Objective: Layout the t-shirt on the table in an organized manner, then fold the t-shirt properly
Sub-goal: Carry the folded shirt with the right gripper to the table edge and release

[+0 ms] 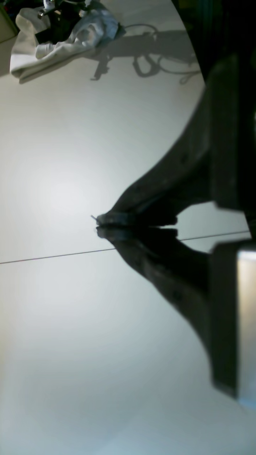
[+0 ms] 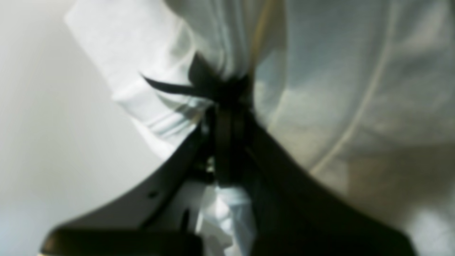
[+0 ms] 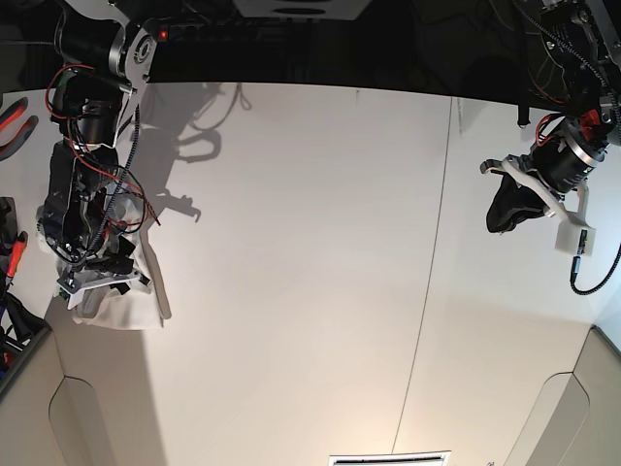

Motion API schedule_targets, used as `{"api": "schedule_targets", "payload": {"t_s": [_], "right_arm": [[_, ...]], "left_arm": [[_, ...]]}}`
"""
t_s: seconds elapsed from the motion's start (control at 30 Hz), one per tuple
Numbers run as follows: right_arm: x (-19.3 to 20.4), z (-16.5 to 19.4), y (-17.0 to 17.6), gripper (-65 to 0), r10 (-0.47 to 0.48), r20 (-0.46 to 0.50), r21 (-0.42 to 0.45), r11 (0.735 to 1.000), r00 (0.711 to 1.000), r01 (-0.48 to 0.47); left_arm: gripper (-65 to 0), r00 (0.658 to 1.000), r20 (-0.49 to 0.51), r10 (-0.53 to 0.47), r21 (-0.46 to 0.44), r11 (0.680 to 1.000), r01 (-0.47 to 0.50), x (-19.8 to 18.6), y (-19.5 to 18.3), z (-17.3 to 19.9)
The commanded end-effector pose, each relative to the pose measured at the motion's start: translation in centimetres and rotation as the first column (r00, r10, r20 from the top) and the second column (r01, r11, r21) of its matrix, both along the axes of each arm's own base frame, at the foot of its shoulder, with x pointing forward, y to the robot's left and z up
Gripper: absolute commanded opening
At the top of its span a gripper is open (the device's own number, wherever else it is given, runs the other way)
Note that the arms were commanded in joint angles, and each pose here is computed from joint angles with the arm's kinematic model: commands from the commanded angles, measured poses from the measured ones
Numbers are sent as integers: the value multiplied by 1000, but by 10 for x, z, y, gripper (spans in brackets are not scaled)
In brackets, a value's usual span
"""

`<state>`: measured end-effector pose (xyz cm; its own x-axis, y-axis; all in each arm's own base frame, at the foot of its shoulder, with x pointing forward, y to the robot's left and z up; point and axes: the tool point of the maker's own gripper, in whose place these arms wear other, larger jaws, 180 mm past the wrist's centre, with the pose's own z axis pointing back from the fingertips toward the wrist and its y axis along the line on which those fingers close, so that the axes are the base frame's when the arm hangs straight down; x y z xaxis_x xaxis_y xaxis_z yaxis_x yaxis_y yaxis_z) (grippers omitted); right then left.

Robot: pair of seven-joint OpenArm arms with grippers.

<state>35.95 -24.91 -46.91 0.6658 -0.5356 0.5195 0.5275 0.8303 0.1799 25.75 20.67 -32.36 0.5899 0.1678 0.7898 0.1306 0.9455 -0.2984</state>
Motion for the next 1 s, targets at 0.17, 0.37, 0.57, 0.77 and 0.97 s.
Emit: {"api": "schedule_targets", "payload": {"t_s": [0.17, 0.37, 0.57, 0.77, 0.97], "right_arm": [[19, 19, -11, -650, -25, 25, -17, 1000, 999, 25], [62, 98, -16, -650, 37, 256, -71, 997, 966, -19], [83, 189, 3, -650, 214, 449, -192, 971, 868, -140], [72, 225, 40, -650, 354, 499, -268, 931, 791, -248], [32, 215, 104, -650, 539, 469, -285, 842, 700, -457]], "left_arm": [[-650, 997, 69, -15, -20, 1000, 17, 6, -3, 17], [-650, 997, 72, -15, -23, 1000, 17, 7, -3, 17], [-650, 994, 109, -2, -29, 1000, 6, 10, -2, 23], [-650, 994, 108, -1, -21, 1000, 3, 10, -1, 23], [-650, 996, 93, -1, 4, 1000, 1, 9, 1, 19]]}}
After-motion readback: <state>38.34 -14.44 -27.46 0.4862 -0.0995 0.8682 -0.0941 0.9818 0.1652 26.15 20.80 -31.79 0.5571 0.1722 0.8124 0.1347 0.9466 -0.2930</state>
